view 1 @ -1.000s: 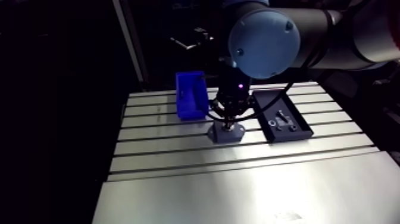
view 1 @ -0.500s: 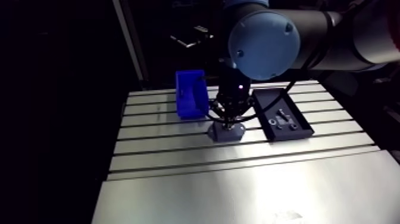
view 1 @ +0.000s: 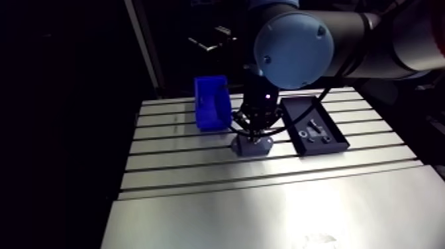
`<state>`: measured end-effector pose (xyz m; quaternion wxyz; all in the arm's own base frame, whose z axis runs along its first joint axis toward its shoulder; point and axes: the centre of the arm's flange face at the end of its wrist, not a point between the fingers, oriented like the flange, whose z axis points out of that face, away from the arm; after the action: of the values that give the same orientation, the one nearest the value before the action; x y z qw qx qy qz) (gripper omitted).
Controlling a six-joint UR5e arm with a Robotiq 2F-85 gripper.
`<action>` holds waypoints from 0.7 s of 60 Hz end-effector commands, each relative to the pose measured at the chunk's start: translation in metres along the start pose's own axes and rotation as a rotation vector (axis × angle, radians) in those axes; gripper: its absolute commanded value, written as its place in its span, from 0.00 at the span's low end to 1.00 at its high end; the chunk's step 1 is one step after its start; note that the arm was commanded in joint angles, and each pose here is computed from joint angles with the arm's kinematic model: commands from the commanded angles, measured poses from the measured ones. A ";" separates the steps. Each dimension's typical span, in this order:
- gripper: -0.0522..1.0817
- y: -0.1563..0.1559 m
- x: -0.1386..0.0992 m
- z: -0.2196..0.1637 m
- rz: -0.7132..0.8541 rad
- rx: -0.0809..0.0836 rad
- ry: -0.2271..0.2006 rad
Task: Pick up the bearing and press it into the housing until flush.
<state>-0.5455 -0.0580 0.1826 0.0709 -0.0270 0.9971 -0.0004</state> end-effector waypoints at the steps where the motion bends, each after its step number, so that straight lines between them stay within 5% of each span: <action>1: 1.00 0.001 0.000 0.003 -0.001 0.001 -0.006; 25: 1.00 0.001 0.000 0.003 -0.001 0.001 -0.006; 42: 1.00 0.000 0.000 -0.032 -0.001 -0.007 0.055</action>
<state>-0.5472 -0.0576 0.1901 0.0642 -0.0271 0.9976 -0.0011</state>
